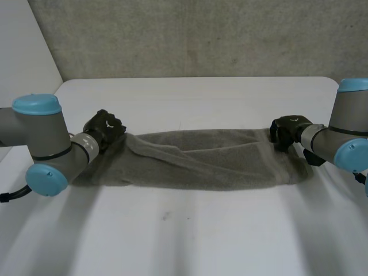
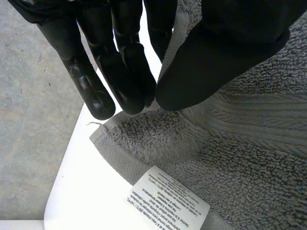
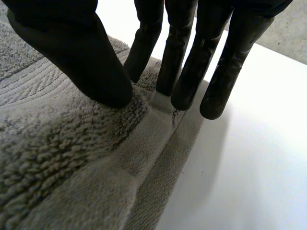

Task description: Fold the towel.

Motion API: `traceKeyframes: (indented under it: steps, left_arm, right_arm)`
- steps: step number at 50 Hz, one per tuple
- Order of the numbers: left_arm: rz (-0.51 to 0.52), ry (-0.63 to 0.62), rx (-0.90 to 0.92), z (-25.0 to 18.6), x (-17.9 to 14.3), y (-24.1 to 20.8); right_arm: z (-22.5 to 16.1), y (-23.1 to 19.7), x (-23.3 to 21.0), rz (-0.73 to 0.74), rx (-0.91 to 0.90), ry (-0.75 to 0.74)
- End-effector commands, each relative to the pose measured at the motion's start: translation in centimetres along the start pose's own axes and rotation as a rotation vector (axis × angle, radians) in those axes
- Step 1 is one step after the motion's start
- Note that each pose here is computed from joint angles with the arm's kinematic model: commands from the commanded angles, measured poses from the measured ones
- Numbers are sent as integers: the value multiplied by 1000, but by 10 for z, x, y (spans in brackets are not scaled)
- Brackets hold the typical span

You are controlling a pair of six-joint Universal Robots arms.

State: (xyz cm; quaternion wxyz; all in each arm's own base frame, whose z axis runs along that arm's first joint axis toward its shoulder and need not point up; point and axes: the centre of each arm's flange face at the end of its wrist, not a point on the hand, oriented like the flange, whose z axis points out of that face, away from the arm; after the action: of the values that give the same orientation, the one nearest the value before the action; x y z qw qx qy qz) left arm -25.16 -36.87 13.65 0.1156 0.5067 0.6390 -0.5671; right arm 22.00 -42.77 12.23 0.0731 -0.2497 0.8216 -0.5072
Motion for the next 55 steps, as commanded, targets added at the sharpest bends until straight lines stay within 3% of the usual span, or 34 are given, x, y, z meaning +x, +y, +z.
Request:
traceKeyframes:
  steps: [1, 14, 26, 41, 46, 51, 55]
  left_arm:
    - [5, -21, 15, 3, -5, -3]
    - [8, -34, 25, 5, -10, -6]
    - [-4, -153, 112, 29, -28, -13]
    - [-44, -157, 85, 55, -14, 7]
    - [-49, -189, 78, 52, -23, 3]
    - [-50, -243, 86, 36, -45, -14]
    - [-106, -253, 69, 10, -53, -23]
  right_arm:
    - [2, -6, 4, -12, 37, 33]
    - [2, -10, 6, -18, 60, 45]
    - [18, -33, 20, -38, 299, 140]
    - [25, -19, 19, -44, 269, 163]
    - [10, -41, 18, -57, 312, 169]
    - [-31, -81, 18, -91, 393, 178]
    - [-54, -96, 16, -131, 418, 181]
